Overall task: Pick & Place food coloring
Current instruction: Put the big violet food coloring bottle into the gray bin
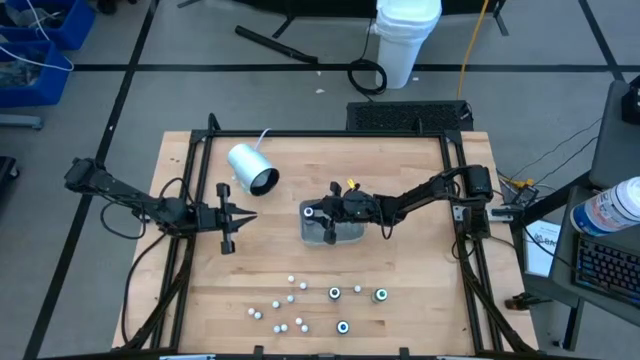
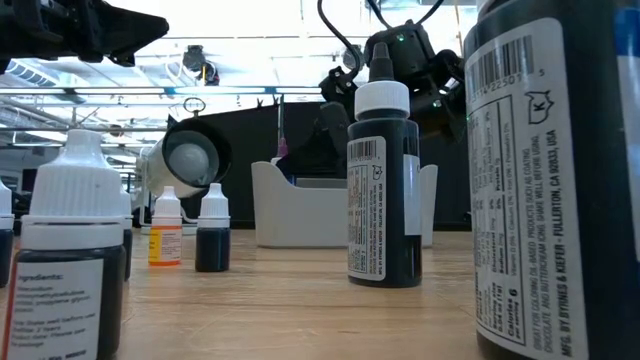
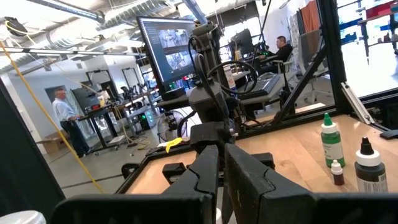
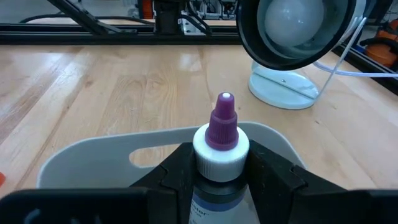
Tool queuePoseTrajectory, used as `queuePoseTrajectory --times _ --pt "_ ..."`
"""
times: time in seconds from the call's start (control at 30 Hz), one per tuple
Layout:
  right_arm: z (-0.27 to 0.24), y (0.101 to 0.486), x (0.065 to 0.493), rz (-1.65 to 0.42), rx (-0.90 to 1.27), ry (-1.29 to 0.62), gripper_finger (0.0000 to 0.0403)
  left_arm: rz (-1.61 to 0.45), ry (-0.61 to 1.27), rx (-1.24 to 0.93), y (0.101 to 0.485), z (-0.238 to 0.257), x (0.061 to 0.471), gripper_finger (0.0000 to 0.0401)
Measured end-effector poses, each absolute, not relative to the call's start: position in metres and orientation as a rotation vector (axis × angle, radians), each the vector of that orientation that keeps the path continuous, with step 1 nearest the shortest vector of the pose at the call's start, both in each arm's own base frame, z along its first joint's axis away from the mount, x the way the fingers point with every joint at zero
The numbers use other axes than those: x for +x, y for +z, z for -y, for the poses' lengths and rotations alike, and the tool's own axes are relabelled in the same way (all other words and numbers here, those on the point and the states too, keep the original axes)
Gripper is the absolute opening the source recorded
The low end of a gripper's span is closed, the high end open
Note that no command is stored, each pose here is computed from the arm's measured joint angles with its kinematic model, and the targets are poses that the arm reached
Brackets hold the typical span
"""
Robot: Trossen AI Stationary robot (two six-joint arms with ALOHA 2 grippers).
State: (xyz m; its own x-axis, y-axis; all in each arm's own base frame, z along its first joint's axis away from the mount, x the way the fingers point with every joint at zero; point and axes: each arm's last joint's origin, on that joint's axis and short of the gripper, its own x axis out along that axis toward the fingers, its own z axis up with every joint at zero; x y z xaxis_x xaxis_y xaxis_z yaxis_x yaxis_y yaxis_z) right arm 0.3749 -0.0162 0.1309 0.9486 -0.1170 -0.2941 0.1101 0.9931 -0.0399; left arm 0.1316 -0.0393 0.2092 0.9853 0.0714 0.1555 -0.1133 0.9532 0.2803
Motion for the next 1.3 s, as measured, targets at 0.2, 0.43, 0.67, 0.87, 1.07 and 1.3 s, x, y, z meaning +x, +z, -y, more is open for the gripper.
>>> queuePoseTrajectory --times 0.2,0.43,0.67,0.87,1.07,1.3 --pt "0.0162 0.1309 0.3748 -0.301 -0.025 -0.115 0.0118 0.145 0.095 0.293 0.2092 0.0392 0.1316 0.0037" --pt "0.0163 0.1298 0.3742 -0.319 -0.019 -0.116 0.0115 0.145 0.095 0.293 0.2093 0.0392 0.1316 0.0037" --pt "0.0167 0.1292 0.3739 -0.326 -0.017 -0.135 0.0118 0.145 0.095 0.293 0.2093 0.0392 0.1316 0.0037" --pt "0.0172 0.1291 0.3738 -0.326 -0.008 -0.166 0.0118 0.145 0.095 0.292 0.2093 0.0392 0.1316 0.0037" --pt "0.0153 0.1291 0.3739 -0.327 -0.027 -0.157 0.0121 0.145 0.095 0.293 0.2093 0.0392 0.1316 0.0037" --pt "0.0079 0.1307 0.3748 -0.304 -0.063 -0.134 0.0123 0.145 0.095 0.292 0.2093 0.0392 0.1316 0.0037"
